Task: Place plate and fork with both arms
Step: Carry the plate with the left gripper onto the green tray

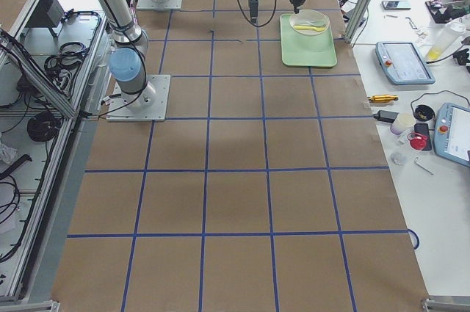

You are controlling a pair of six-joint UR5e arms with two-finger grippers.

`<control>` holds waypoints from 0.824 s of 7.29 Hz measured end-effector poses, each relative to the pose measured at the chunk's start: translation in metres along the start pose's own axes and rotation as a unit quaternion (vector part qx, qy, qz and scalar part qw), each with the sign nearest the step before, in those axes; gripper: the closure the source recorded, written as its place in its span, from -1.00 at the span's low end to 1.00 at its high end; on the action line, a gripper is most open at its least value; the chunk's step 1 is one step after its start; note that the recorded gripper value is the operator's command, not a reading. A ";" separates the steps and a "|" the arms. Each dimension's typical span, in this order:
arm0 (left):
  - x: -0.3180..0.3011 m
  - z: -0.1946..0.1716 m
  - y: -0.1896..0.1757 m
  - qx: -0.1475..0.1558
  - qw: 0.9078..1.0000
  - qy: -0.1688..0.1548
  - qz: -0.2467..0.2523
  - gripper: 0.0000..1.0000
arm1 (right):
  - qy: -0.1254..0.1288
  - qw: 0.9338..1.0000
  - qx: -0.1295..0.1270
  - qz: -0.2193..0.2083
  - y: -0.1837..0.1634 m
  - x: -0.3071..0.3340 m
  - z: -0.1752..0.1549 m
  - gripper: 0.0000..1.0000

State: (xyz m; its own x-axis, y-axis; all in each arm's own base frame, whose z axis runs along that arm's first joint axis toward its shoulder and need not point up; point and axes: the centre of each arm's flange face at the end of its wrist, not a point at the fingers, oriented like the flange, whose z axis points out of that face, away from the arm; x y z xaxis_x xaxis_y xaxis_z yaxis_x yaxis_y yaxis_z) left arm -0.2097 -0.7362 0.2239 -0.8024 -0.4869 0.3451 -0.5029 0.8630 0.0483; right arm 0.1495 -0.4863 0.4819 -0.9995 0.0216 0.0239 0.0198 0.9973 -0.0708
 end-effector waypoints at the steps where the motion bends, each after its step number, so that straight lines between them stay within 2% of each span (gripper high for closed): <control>1: 0.006 0.014 0.002 0.002 1.000 -0.002 -0.002 1.00 | 0.000 1.000 0.000 0.000 0.000 0.000 0.000 -1.00; 5: 0.016 0.037 0.014 0.004 1.000 -0.008 -0.007 1.00 | 0.000 1.000 0.000 -0.001 0.000 0.000 0.000 -1.00; 6: 0.016 0.039 0.016 0.003 1.000 -0.008 -0.008 0.26 | 0.000 1.000 0.000 -0.001 0.000 0.000 0.000 -1.00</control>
State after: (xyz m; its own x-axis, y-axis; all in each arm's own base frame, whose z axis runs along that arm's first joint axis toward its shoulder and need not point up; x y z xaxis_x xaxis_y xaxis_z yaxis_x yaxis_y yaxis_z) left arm -0.2435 -0.7359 0.1934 -0.7998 -0.5023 0.3287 -0.5171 0.8546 0.0478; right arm 0.1495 -0.4864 0.4817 -0.9995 0.0200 0.0244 0.0183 0.9974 -0.0701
